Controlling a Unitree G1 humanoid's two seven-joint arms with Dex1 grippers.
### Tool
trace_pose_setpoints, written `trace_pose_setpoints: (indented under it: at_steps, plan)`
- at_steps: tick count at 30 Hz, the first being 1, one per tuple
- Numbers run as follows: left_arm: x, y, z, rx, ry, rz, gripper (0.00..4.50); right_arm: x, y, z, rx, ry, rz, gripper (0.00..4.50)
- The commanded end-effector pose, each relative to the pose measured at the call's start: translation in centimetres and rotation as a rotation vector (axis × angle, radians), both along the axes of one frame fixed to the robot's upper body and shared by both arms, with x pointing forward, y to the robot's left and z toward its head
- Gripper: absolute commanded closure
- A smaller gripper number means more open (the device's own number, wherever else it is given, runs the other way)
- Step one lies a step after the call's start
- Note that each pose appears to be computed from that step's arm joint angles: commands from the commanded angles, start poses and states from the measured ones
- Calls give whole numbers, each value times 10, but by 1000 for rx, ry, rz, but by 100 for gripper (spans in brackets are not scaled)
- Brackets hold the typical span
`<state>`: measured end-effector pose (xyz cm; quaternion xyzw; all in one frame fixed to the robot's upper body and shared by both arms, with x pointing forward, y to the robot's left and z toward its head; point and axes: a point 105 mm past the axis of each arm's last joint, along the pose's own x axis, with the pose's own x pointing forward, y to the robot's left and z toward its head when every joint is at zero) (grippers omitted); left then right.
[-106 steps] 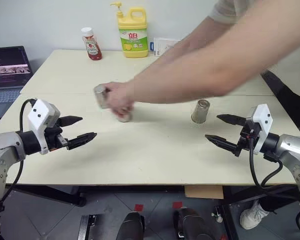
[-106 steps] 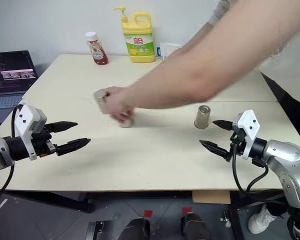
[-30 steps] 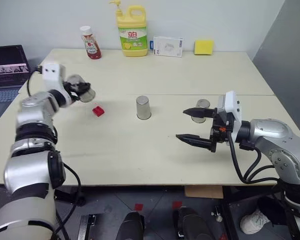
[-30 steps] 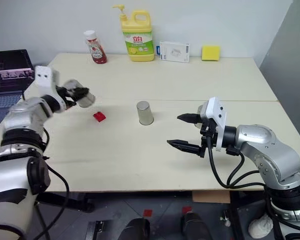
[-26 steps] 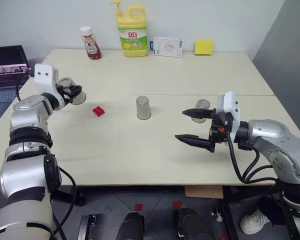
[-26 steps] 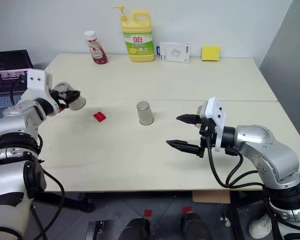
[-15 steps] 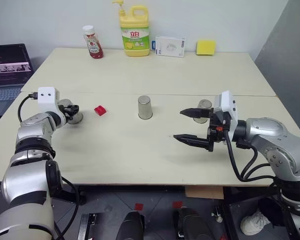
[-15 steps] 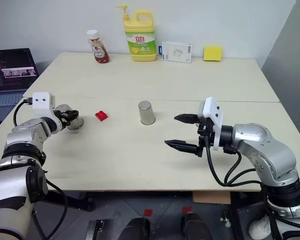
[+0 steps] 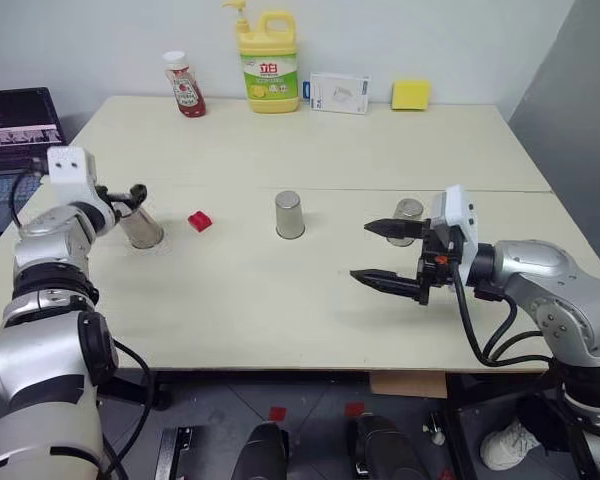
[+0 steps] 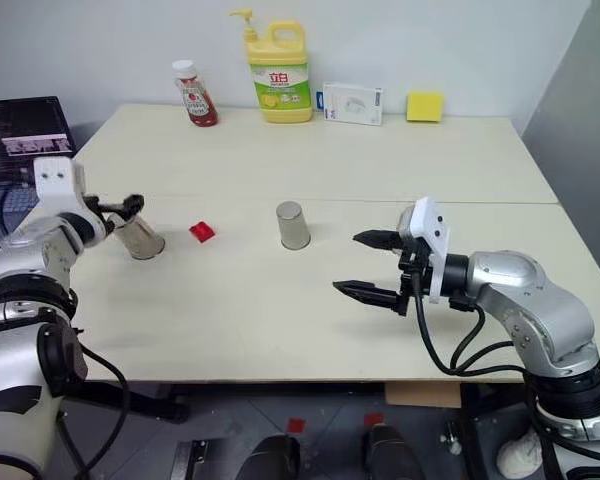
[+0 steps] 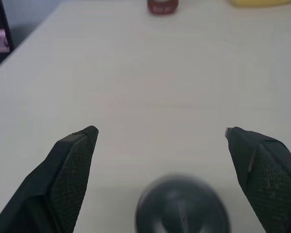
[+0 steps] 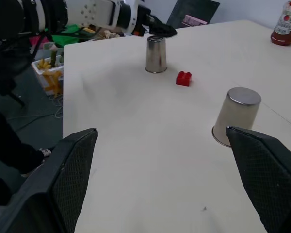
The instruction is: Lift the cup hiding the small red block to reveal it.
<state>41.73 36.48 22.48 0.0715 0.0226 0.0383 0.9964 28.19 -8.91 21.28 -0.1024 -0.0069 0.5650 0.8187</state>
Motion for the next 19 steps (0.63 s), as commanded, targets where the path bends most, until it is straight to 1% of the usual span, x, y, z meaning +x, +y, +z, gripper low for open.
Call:
trace_pose_setpoints:
  at_steps: [1, 3, 5, 6, 9, 15, 19]
  plan:
    - [-12, -17, 50, 193, -131, -133, 3, -1, -9, 13, 19, -77, -40, 0]
    - [-22, -32, 52, 252, -128, -221, 3, 1, -13, 12, 17, -85, -71, 0]
    - [-38, -48, 48, 277, -104, -331, 3, 3, -19, 10, 10, -86, -107, 0]
    - [-46, -54, 44, 282, -85, -380, 3, 4, -23, 8, 7, -82, -126, 0]
    - [-75, -61, 20, 310, 48, -498, 3, 6, -35, 4, -2, -71, -178, 0]
    - [-117, -55, -14, 282, 243, -570, 3, -4, -52, -5, -28, -20, -179, 0]
    - [-126, -52, -20, 260, 247, -558, 3, -5, -58, -9, -30, -3, -185, 0]
